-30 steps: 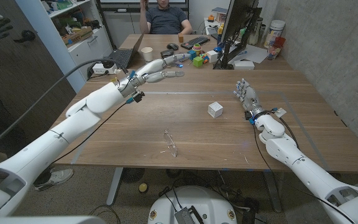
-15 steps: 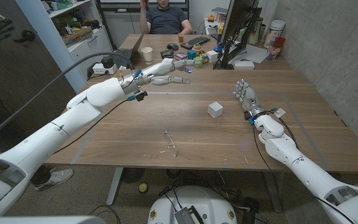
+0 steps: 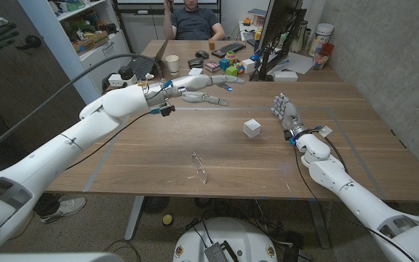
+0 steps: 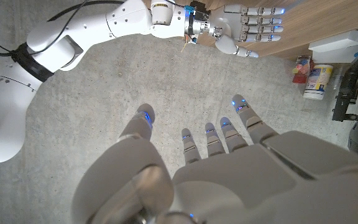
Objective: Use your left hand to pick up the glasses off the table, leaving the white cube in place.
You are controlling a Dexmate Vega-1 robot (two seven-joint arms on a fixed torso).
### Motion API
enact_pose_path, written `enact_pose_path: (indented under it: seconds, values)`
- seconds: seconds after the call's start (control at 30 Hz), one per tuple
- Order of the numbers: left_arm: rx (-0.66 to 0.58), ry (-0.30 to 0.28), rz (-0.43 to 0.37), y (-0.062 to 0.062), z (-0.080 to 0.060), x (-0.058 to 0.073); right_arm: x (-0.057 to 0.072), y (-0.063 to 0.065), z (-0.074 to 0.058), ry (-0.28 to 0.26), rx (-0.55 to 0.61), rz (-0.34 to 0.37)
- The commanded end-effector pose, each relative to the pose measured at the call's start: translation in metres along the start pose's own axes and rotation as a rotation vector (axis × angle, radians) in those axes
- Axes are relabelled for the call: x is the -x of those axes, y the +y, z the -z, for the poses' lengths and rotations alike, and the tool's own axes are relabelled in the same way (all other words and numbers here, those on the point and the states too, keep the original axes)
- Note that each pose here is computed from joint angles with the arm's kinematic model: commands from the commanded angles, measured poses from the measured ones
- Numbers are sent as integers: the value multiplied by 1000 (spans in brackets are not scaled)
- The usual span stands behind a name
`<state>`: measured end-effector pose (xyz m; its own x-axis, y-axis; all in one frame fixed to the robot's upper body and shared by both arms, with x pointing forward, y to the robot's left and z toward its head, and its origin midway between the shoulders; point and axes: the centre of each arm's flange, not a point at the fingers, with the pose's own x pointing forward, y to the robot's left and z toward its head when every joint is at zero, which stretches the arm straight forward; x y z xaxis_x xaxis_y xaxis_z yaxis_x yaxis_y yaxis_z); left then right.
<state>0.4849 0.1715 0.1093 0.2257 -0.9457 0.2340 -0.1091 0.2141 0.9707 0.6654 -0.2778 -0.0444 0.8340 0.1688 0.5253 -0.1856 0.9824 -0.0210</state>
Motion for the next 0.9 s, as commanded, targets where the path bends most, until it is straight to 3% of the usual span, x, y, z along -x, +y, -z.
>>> enact_pose_path:
  seconds: [0.03,0.47,0.9]
  values:
    - [-69,-36,78,3,-12,-2,0,-4,0,6,25,21]
    - [-142,-19,148,4,-24,13,7,-1,-5,-6,40,38]
    - [-184,4,205,1,-25,21,13,4,-4,-11,43,48]
